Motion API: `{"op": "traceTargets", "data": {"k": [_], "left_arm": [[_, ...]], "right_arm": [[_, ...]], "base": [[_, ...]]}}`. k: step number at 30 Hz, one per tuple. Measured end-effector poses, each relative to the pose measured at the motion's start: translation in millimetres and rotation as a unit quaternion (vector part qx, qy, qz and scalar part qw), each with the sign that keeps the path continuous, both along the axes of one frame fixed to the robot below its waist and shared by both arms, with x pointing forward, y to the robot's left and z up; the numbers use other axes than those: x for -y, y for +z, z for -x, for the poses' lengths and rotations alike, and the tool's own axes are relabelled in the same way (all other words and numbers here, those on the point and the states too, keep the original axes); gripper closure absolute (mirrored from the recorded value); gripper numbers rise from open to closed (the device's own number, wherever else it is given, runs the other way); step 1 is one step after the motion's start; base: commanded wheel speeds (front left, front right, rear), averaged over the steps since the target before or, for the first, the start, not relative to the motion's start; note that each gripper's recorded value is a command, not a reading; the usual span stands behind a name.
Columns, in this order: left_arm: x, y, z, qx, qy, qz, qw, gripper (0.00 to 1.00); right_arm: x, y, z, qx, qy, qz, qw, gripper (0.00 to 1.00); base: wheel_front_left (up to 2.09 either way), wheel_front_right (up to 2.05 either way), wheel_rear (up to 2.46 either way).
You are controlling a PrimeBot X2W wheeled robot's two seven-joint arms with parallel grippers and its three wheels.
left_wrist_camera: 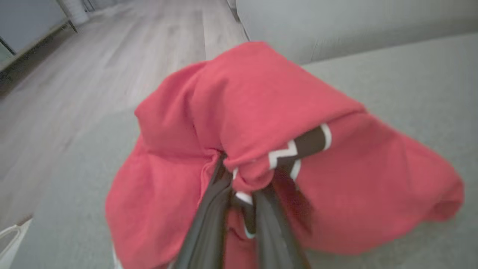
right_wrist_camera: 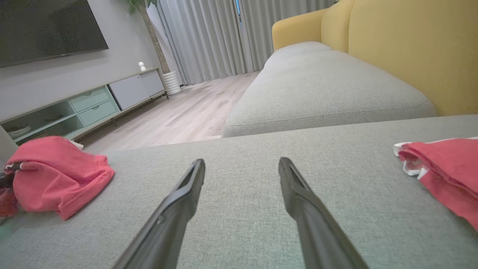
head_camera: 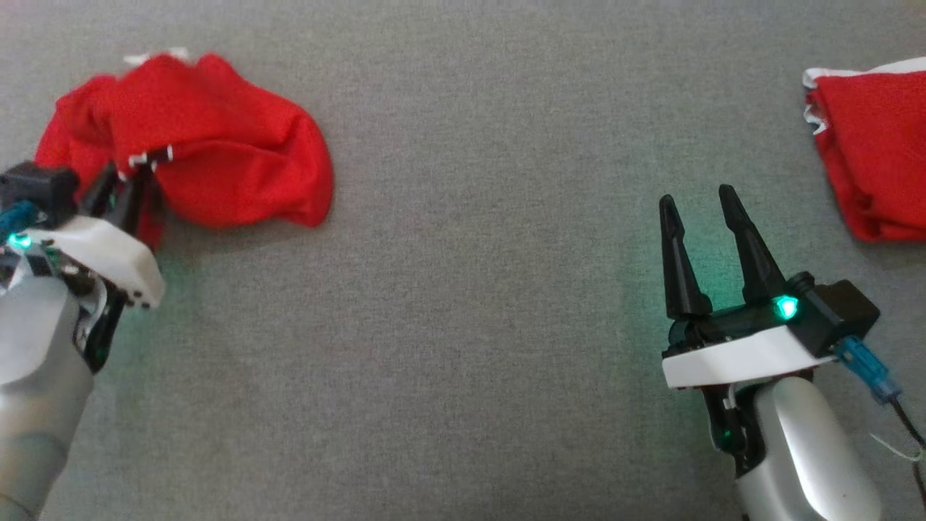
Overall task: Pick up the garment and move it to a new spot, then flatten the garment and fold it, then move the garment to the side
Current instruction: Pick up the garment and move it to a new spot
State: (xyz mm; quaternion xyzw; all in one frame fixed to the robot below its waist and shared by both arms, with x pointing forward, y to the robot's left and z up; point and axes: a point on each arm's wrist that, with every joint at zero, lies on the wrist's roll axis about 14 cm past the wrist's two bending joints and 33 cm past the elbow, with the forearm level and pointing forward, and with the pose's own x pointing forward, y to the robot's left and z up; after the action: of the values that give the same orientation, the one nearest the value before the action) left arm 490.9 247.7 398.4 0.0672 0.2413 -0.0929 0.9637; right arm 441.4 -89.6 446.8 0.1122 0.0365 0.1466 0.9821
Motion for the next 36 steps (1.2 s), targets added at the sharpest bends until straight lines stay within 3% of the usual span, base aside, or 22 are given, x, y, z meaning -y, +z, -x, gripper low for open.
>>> {"op": "traceTargets", "data": {"k": [5, 14, 20, 28, 36], "left_arm": [[17, 63, -22, 0.121, -0.024, 0.025, 0.992, 1.00], [79, 144, -13, 0.224, -0.123, 0.043, 0.966, 1.00], [121, 161, 1, 0.227, -0.168, 0.052, 0.958, 1.00], [201, 158, 30, 0.176, -0.241, 0.084, 0.951, 1.00], [241, 102, 13, 0.088, -0.273, 0.072, 0.955, 1.00]], "right_arm": [[-1, 15, 3, 0.018, 0.001, -0.003, 1.000, 0.00], [-4, 46, 12, 0.050, 0.002, -0.020, 0.999, 0.00], [10, 52, 21, 0.054, -0.018, -0.026, 0.998, 0.00], [46, 65, 29, 0.071, -0.068, -0.023, 0.995, 0.00], [71, 71, 24, 0.080, -0.102, -0.029, 0.991, 0.00]], "base": [[0.00, 0.00, 0.00], [0.00, 0.00, 0.00], [0.00, 0.00, 0.00], [0.00, 0.00, 0.00], [0.00, 0.00, 0.00]]}}
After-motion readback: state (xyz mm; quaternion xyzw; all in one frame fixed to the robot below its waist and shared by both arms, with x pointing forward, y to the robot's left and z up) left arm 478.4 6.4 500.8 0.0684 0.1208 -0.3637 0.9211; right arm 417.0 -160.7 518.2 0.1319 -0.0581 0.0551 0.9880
